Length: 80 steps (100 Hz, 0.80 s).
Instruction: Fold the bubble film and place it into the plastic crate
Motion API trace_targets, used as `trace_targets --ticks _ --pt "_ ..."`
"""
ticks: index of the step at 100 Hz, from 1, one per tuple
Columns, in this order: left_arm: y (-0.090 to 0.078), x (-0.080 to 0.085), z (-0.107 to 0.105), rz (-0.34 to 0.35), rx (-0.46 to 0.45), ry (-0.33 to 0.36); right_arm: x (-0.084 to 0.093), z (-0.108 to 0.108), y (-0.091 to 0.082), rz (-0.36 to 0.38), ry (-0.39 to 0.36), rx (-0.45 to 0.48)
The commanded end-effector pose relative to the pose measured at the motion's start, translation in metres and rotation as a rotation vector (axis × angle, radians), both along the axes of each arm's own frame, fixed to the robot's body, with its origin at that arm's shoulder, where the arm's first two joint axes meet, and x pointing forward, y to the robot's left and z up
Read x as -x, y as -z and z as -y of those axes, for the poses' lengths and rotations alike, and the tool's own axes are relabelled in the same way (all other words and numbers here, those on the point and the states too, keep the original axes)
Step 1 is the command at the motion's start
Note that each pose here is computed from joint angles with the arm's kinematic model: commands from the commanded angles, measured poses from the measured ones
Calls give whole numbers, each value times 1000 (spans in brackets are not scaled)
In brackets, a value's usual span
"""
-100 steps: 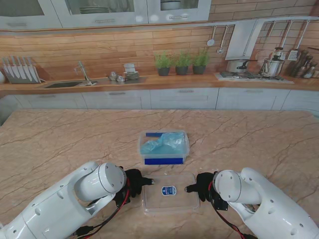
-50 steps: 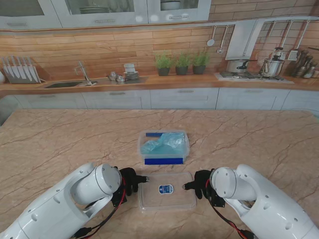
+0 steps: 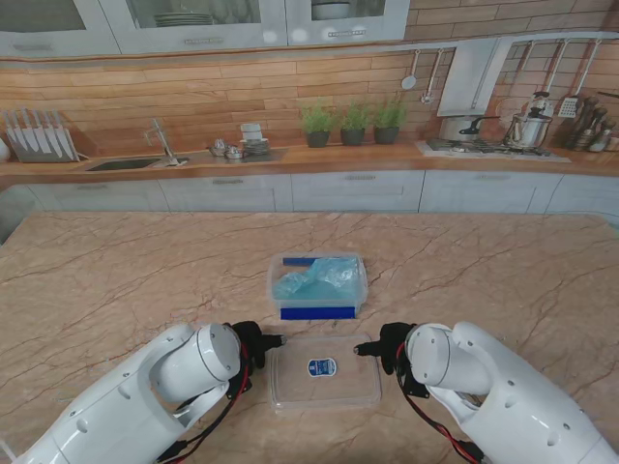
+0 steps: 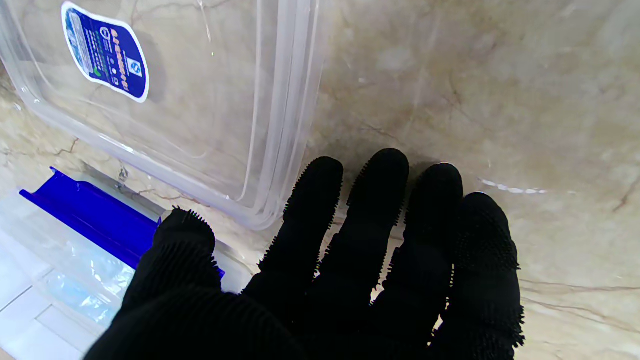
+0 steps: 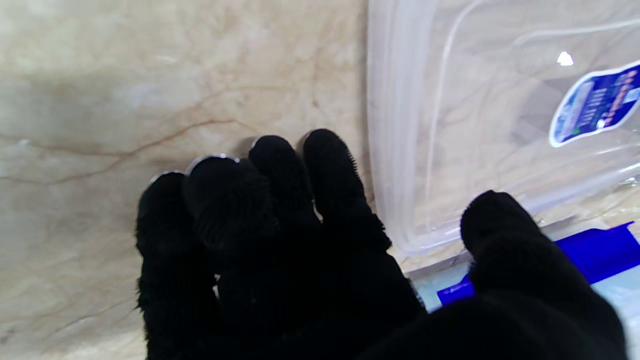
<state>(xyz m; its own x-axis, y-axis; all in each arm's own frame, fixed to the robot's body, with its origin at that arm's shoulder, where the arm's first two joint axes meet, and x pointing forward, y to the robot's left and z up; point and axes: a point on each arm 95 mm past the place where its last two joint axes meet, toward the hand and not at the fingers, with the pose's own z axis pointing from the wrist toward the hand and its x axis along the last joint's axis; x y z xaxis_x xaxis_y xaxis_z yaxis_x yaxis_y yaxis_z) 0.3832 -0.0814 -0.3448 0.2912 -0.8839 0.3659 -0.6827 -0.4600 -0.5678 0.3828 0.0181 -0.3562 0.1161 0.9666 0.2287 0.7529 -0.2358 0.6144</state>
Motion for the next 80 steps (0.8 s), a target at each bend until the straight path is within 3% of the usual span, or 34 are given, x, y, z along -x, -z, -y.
trace_targets --ticks 1,38,80 --pt "21 9 1 -52 -8 -6 5 -6 7 -52 -20 -4" --pt "28 8 10 -90 27 10 5 -18 9 -122 -61 -37" --pt "15 20 14 -68 205 28 14 -23 3 -85 -35 -169"
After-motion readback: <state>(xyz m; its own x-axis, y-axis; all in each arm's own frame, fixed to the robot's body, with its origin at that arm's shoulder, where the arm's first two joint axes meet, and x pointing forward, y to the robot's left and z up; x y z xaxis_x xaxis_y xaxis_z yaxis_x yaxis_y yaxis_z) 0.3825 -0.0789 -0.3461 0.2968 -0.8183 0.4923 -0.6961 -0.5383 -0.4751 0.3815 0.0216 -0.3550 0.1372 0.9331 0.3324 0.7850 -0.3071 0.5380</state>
